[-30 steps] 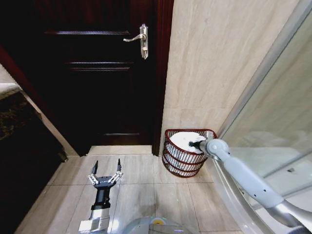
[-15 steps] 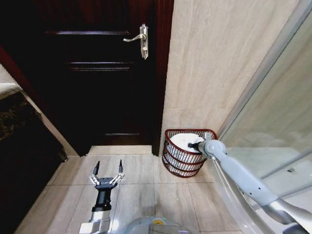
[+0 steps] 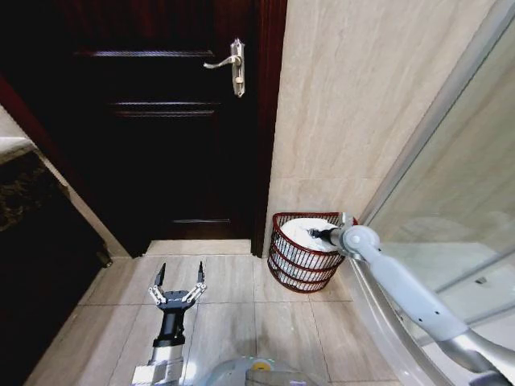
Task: Discard the used towel into the hamper.
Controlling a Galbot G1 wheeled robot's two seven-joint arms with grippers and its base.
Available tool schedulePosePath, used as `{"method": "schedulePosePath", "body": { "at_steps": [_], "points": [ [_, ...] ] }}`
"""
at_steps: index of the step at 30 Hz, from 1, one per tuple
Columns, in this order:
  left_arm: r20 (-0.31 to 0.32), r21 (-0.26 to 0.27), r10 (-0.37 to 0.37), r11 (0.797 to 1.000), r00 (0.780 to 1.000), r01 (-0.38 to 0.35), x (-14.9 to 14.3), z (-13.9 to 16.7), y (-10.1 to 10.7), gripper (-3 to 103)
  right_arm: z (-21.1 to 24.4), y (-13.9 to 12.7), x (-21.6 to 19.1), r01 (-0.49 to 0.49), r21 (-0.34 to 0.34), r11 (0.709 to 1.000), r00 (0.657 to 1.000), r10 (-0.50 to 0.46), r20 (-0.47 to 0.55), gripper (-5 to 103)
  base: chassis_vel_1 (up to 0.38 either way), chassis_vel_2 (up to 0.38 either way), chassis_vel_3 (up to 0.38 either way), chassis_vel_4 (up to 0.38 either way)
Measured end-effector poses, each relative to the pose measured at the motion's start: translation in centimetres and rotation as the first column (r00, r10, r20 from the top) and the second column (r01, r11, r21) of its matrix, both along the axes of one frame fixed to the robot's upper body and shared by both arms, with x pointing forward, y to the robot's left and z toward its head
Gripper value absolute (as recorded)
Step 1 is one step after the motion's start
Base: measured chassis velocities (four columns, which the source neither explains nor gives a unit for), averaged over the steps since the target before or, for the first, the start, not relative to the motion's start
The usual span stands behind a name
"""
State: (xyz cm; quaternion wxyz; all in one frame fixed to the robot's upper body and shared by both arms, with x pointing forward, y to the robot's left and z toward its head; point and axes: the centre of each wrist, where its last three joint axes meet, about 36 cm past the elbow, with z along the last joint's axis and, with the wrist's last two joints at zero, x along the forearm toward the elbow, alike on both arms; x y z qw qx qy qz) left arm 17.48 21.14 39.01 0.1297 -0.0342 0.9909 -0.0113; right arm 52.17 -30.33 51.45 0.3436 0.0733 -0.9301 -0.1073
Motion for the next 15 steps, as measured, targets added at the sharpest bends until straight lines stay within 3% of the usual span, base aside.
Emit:
{"method": "schedulePosePath", "body": {
  "at_steps": [1,9,11,12,13,15],
  "points": [
    [0.000,-0.001,0.001,1.000,1.000,-0.001,0.0,0.0,0.0,100,1.1,-0.1,-0.6,0.003,-0.004,1.000,0.999,-0.003,0.043,57,0.000,0.000,0.000,0.000],
    [0.000,-0.002,-0.001,1.000,1.000,0.001,0.1,0.0,0.2,100,3.0,0.2,-3.1,0.021,-0.067,0.998,0.981,-0.007,0.196,79,0.000,0.000,0.000,0.000],
    [-0.005,-0.005,0.002,1.000,1.000,-0.002,0.2,0.0,0.2,100,2.5,0.6,-4.4,0.041,-0.083,0.996,0.955,-0.014,0.296,90,0.000,0.000,0.000,0.000],
    [-0.012,-0.008,0.002,1.000,1.000,-0.002,0.3,-0.2,0.2,100,1.6,0.8,-5.5,0.045,-0.082,0.996,0.921,-0.010,0.389,94,0.000,0.000,0.000,0.000],
    [-0.012,-0.008,0.002,1.000,1.000,-0.002,0.3,-0.2,0.2,100,1.6,0.8,-5.5,0.045,-0.082,0.996,0.921,-0.010,0.389,94,0.000,0.000,0.000,0.000],
    [-0.019,-0.009,-0.001,1.000,1.000,0.001,0.3,-0.5,0.2,100,0.1,0.9,-6.4,0.028,-0.096,0.995,0.878,0.021,0.479,99,0.000,0.000,0.000,0.000]
  ]
}}
